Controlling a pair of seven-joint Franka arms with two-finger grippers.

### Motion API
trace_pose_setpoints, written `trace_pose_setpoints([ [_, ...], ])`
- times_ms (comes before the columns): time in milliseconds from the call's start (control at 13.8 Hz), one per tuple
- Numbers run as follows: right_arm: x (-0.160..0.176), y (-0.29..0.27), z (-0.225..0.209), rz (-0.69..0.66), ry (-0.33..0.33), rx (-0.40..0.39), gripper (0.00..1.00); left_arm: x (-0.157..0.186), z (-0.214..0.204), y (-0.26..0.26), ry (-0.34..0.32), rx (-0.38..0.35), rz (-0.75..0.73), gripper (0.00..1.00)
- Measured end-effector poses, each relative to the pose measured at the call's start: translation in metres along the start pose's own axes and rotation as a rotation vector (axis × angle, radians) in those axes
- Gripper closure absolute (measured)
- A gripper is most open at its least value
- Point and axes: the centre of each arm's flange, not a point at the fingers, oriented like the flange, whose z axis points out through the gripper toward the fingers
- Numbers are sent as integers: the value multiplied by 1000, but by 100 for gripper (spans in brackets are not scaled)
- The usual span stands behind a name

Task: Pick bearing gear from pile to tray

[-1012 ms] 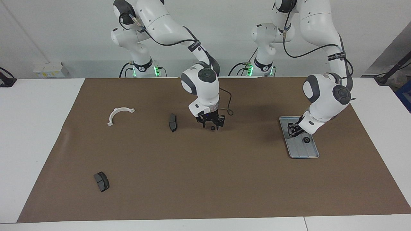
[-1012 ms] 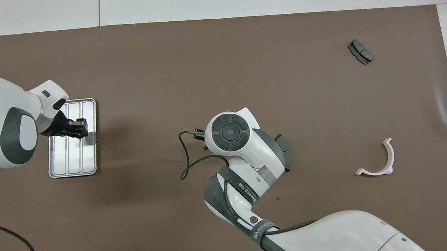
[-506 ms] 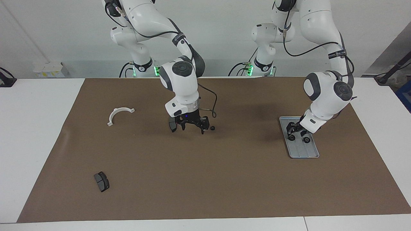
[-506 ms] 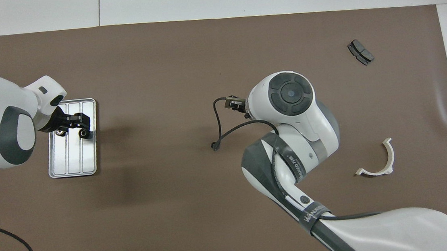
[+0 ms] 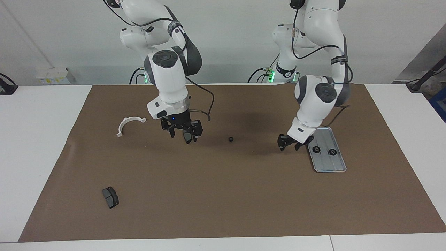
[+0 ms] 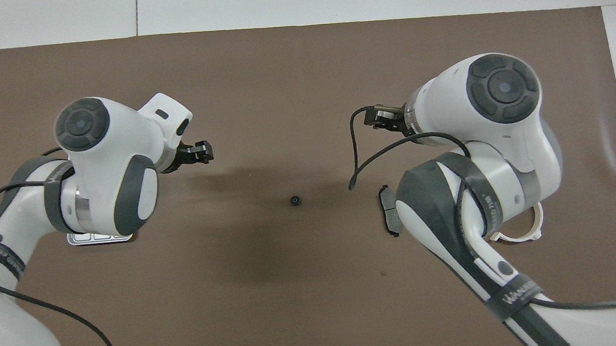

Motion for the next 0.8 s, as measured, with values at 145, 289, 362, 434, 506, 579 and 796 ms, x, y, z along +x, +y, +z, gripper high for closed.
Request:
trace_pose_setpoints([
  [145,17,39,-33,-10,14,-15,0,-23,0,58,44,-33,-11,30],
  [289,26,76,-71,-37,15,-30,0,-40,0,93,77,-62,10,30],
  [362,29,94,-87,-42,9,-34,0,-47,3,105,85,-70,30,30],
  [434,32,112,-100,-51,-5,-35,0,-54,9,117,89,-75,50,31],
  [506,35,133,-111,-68,-27,-36,0,-63,20,129,94,-80,73,32],
  [579,39,153,-119,-86,-48,-42,0,-70,33,138,99,-84,90,32],
  [796,44,191,-146,-132,-108,-58,0,-92,65,150,79,-72,126,36],
])
